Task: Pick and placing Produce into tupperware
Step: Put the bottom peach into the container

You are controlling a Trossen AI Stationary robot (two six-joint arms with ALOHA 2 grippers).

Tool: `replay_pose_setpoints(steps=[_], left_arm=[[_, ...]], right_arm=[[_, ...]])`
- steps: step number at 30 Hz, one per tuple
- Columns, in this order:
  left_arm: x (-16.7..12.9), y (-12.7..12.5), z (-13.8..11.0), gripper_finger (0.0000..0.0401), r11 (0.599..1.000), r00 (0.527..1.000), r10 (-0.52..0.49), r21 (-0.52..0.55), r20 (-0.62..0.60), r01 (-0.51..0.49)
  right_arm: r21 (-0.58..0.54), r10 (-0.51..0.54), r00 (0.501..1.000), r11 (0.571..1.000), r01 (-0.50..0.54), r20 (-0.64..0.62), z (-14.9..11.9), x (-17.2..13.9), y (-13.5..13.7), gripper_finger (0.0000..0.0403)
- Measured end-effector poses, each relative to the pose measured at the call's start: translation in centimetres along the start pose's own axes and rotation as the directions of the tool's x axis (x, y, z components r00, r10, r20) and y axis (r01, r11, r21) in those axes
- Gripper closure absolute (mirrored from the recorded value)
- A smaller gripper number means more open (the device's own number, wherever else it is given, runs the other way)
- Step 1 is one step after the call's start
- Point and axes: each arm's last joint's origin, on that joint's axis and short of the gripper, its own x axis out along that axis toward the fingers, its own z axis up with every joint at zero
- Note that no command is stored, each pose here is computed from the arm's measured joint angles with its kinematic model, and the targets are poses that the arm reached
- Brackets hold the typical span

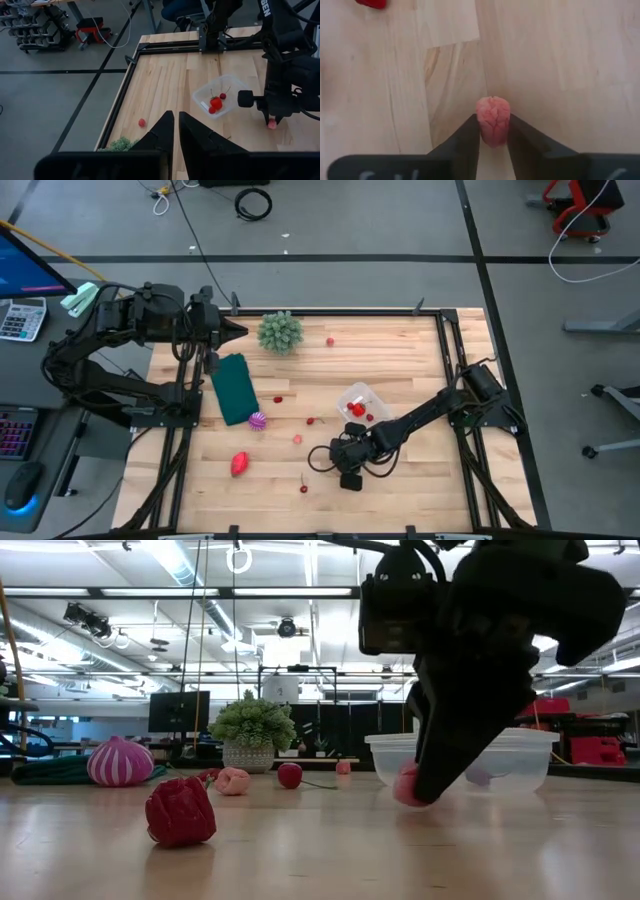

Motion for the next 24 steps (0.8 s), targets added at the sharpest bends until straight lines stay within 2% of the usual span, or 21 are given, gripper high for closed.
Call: replay_pose_setpoints(steps=[5, 10, 13, 16, 20, 24], left_arm=[[0.0, 0.0, 0.0, 0.0371, 1.0, 1.0, 0.0, 0.0, 0.001, 0.0], [0.0, 0.0, 0.0, 0.0376, 1.0, 1.0, 0.0, 0.0, 0.001, 0.0], [0.0, 0.0, 0.0, 0.0373, 1.0, 1.0, 0.0, 0.0, 0.0, 0.0], [0.0, 0.0, 0.0, 0.0368, 1.0, 1.0, 0.0, 0.0, 0.0, 0.0], [0.0, 0.0, 0.0, 0.0365, 1.0, 1.0, 0.0, 0.0, 0.0, 0.0], [0.0, 0.0, 0.0, 0.0371, 1.0, 1.0, 0.0, 0.0, 0.0, 0.0]], right_arm=[[0.004, 0.033, 0.999, 0.999, -0.033, 0.043, 1.0, -1.8, 0.5, 0.0318], [0.011, 0.04, 0.993, 0.999, -0.041, 0.108, 1.9, -5.2, 0.5, 0.0315], [0.024, -0.039, 0.993, 0.999, 0.037, 0.115, 1.7, -7.8, -0.2, 0.0315], [0.089, -0.156, 0.985, 0.985, 0.15, 0.075, 0.8, -10.3, -1.3, 0.0316], [0.23, -0.295, 0.955, 0.93, 0.288, -0.002, -0.6, -12.8, -2.7, 0.0313], [0.356, -0.342, 0.938, 0.872, 0.336, -0.048, -1.5, -12.9, -3.4, 0.0308]])
